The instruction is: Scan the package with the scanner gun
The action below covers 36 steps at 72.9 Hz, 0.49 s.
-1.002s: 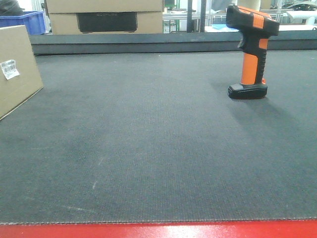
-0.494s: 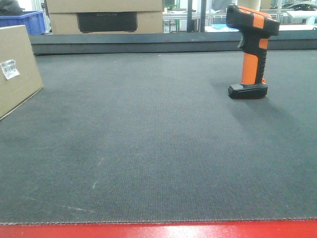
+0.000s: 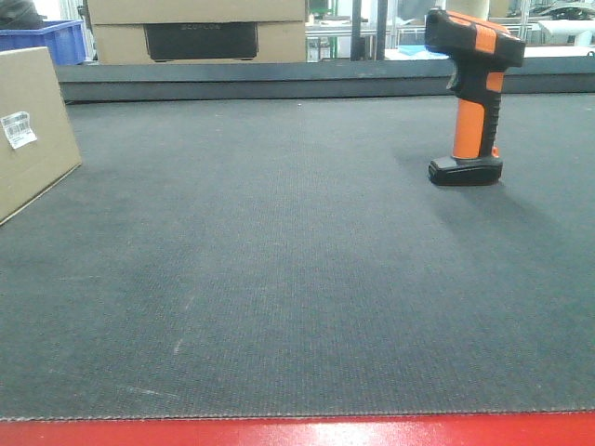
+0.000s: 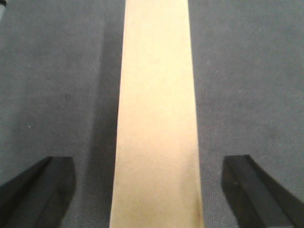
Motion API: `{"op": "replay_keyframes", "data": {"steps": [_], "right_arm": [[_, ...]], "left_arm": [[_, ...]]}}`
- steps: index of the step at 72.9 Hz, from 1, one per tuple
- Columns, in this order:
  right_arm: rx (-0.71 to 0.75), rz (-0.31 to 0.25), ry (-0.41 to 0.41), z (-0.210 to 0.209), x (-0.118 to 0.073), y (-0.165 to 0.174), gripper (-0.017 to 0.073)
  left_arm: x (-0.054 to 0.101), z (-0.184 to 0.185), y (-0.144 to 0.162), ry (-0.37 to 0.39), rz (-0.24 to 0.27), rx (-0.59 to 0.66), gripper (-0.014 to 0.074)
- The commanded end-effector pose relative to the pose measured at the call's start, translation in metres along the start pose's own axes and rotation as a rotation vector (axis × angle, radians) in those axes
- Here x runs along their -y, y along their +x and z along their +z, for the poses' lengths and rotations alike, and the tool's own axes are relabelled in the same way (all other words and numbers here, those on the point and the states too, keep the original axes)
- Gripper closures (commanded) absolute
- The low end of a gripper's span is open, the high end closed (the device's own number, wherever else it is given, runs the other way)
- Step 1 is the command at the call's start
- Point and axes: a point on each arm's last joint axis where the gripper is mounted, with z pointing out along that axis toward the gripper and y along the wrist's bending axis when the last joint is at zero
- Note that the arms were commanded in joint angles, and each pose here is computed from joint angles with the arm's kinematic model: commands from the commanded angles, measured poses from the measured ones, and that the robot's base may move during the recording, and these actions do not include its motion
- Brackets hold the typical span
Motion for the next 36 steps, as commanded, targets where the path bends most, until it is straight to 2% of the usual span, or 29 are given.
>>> {"op": "replay_keyframes", "data": {"steps": [1, 15, 22, 27, 36], "right_arm": [[0.022, -0.008, 0.001, 0.0, 0.0, -0.002, 0.0727], [0.022, -0.008, 0.001, 0.0, 0.0, -0.002, 0.0727], [0.022, -0.008, 0.001, 0.0, 0.0, -0.002, 0.0727], [0.022, -0.008, 0.001, 0.0, 0.0, -0.002, 0.0727], [0.022, -0.008, 0.001, 0.0, 0.0, -0.002, 0.0727]], "left_arm": [[-0.002, 0.01, -0.001, 0.004, -0.012, -0.003, 0.0029], [-0.003, 0.031, 0.006, 0.007, -0.016, -0.062, 0.0041], [-0.004, 0.036, 0.008, 0.007, -0.017, -0.071, 0.0075], [-0.002, 0.037, 0.008, 0.01, -0.014, -0.073, 0.012], [0.002, 0.037, 0.008, 0.017, -0.005, -0.076, 0.0275]]}}
